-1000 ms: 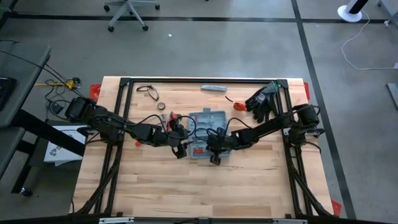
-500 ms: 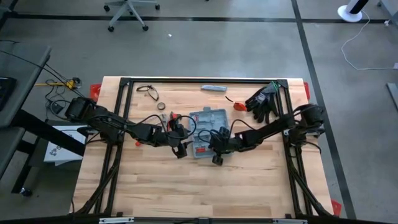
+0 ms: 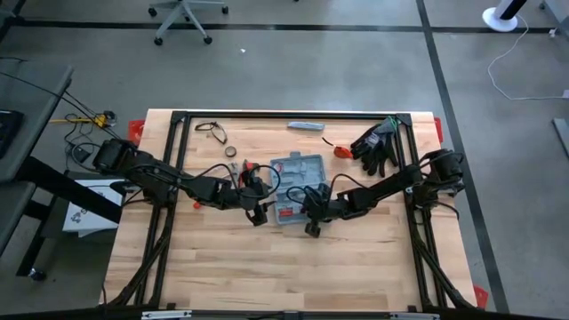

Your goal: Prefit tool cases

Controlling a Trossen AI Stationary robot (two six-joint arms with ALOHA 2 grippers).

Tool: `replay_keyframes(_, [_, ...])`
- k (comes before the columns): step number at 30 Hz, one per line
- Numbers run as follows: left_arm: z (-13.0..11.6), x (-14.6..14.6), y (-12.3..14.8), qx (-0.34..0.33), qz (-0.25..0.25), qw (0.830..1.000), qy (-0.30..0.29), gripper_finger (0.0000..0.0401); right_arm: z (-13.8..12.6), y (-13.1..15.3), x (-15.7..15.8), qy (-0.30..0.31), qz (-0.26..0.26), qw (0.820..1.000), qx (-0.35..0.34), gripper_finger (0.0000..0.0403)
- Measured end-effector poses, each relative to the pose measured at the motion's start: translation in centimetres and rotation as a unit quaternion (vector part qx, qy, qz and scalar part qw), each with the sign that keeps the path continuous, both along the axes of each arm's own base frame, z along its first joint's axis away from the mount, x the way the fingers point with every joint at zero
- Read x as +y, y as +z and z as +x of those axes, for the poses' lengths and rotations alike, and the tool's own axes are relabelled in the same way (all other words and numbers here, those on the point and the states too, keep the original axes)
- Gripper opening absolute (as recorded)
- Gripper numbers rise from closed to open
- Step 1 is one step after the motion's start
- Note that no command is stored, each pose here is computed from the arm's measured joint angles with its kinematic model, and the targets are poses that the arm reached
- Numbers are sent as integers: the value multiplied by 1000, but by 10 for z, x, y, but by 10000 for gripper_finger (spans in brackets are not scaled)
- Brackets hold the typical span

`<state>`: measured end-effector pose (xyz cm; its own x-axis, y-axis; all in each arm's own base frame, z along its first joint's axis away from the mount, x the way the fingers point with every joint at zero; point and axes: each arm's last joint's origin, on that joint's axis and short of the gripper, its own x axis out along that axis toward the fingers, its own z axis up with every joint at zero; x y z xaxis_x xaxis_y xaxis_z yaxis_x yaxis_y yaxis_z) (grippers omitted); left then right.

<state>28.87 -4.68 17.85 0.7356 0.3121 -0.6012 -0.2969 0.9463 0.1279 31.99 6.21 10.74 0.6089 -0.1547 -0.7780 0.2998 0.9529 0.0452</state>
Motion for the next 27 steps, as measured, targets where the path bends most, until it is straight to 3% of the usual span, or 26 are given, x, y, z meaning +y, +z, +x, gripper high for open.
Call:
replay_keyframes(14, [-2, 0, -3, 19, 1, 1000, -3, 222, 0, 12, 6, 20, -36, 998, -45, 0])
replay_keyframes(21, [-15, 3, -13, 91, -7, 995, 35, 222, -4, 40, 14, 31, -57, 994, -91, 0])
replay_keyframes(27, [-38, 3, -26, 196, -42, 976, 90, 222, -16, 58, 13, 0, -110, 990, -87, 0])
